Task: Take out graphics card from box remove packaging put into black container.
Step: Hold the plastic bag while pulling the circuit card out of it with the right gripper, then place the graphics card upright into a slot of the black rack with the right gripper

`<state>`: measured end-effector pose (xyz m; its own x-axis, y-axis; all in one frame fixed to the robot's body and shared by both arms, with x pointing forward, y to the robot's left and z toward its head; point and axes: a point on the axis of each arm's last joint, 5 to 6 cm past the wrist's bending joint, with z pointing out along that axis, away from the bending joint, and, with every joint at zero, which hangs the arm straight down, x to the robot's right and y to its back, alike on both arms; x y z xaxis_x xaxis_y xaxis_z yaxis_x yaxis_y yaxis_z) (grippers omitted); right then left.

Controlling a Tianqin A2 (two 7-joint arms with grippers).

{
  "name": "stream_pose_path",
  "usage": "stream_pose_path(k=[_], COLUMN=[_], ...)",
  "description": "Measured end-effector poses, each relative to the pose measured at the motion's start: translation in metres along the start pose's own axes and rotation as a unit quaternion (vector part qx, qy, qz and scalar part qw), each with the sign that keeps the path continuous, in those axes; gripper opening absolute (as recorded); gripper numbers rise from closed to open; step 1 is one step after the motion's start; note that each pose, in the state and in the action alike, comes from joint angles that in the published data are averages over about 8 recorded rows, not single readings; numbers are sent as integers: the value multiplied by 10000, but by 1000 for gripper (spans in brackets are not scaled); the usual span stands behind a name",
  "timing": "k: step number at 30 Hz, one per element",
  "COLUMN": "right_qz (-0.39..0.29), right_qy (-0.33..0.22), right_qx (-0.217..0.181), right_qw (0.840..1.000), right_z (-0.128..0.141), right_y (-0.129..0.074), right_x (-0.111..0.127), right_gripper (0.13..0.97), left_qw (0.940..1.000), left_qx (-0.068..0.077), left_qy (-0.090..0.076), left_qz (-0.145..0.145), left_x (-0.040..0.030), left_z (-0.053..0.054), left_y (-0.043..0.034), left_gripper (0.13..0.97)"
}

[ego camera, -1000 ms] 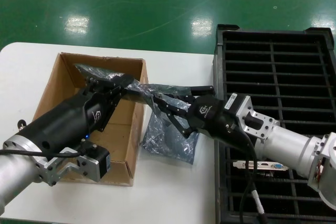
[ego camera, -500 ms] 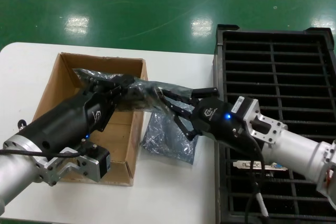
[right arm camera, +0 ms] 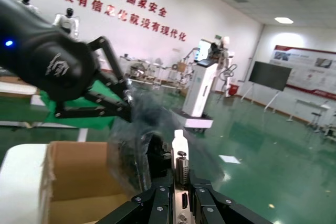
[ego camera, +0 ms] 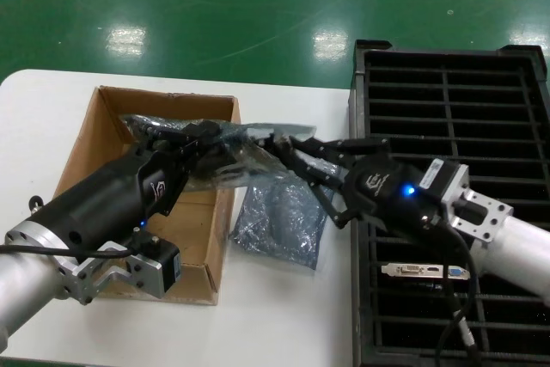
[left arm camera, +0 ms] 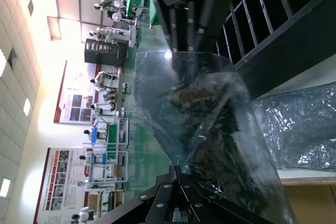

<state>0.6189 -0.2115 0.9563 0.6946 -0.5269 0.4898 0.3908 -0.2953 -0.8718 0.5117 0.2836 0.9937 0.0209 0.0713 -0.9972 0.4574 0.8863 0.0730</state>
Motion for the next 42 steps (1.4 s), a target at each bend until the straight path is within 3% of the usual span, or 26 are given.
stream_pose_path(k=[13, 28, 36, 42], right_qz=[-329, -959, -1407, -1841], right_qy=[231, 705, 1001, 916], right_qx=[67, -169, -542, -978], right_qw=[9992, 9928, 9835, 9737], right_z=[-335, -1289, -1733, -1828], right_y=[-188, -601, -795, -886], right_x=[158, 363, 373, 325], right_gripper=[177, 177, 177, 177], left_qw=[10000, 10000, 10000, 10000], left_qx=[0, 0, 0, 0], left_qy=[0, 0, 0, 0], left_qz=[0, 0, 0, 0], left_x=[0, 0, 0, 0], left_z=[0, 0, 0, 0], left_y=[0, 0, 0, 0], left_gripper=[140, 140, 140, 140])
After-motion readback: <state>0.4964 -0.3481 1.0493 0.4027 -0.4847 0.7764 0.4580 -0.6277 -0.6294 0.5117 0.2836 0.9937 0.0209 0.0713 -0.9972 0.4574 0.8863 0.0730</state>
